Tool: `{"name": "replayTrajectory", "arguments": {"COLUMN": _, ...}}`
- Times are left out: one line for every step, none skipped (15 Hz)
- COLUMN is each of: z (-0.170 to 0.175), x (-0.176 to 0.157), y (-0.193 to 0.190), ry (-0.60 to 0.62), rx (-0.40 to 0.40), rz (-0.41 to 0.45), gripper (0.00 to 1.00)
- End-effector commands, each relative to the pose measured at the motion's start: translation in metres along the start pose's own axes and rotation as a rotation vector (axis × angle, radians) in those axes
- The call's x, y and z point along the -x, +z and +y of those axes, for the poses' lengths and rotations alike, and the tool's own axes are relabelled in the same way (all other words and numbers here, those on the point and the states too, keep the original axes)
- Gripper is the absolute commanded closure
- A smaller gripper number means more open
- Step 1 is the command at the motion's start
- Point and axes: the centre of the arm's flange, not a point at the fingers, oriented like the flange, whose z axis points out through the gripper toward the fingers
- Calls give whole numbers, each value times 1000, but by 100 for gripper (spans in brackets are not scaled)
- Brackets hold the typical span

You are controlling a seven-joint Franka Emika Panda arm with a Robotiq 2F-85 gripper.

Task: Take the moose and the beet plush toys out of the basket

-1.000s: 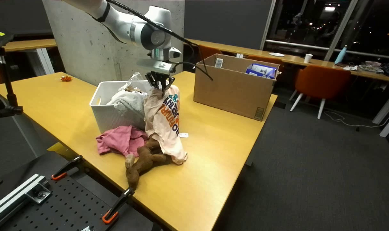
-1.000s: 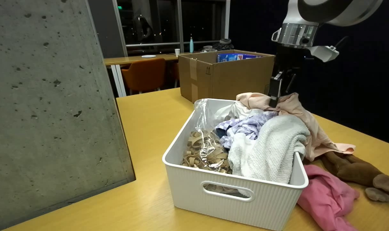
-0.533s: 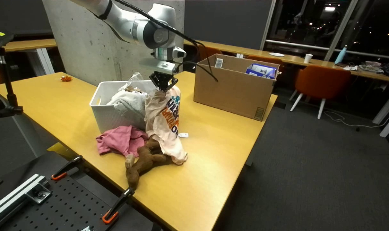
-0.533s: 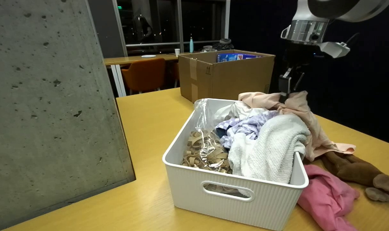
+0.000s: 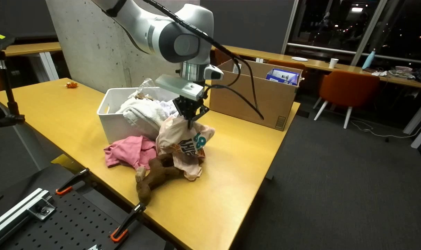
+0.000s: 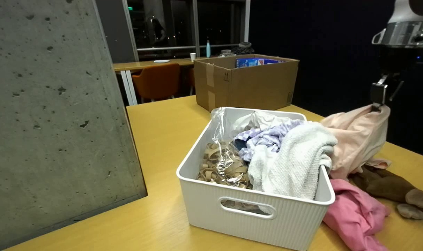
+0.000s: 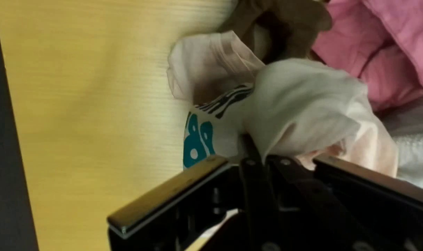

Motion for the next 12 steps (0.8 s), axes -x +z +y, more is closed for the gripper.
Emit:
{"name": "replayTrajectory", "arguments": {"z": 24, "x": 46, "y": 28, "ry": 63, "rx": -33, "rz": -9, "gripper": 99}}
{"name": "replayTrajectory", "arguments": {"z": 29, "x": 56, "y": 38, "ry": 83, "rx": -48, "rz": -21, "gripper": 99}}
{"name": "replayTrajectory", "arguments": {"z": 32, "x": 63, "y": 47, "ry": 100, "rx": -57, "rz": -29, "gripper": 99}}
{"name": "replayTrajectory", "arguments": {"z": 36, "x": 73, "y": 57, "ry": 120, "rx": -73, "rz": -38, "gripper": 99}}
{"name": "replayTrajectory", "arguments": {"z": 41, "x": 80, "y": 63, "ry": 140, "rx": -82, "rz": -40, "gripper": 99}}
{"name": "replayTrajectory", "arguments": {"z": 47, "x": 90, "y": 60, "ry": 161, "rx": -90, "rz": -32, "gripper": 99}}
{"name": "replayTrajectory", "arguments": {"z": 53, "x": 98, "y": 55, "ry": 181, "rx": -92, "rz": -24, "gripper": 99}}
{"name": "replayTrajectory", "arguments": {"z": 59, "x": 107, "y": 47, "ry": 198, "rx": -91, "rz": -11, "gripper": 99}}
{"name": "replayTrajectory", "arguments": {"z": 67, "x": 122, "y": 25, "ry": 215, "rx": -82, "rz": 7, "gripper": 99}}
{"name": "replayTrajectory", "arguments": {"z": 74, "x": 130, "y": 11, "ry": 230, "rx": -73, "rz": 22, "gripper": 99}}
{"name": "replayTrajectory", "arguments": {"z": 83, "x": 139, "y": -7, "ry": 249, "rx": -68, "rz": 43, "gripper": 99}}
{"name": "replayTrajectory", "arguments": {"z": 89, "x": 145, "y": -26, "ry": 259, "rx": -76, "rz": 70, "gripper": 99}}
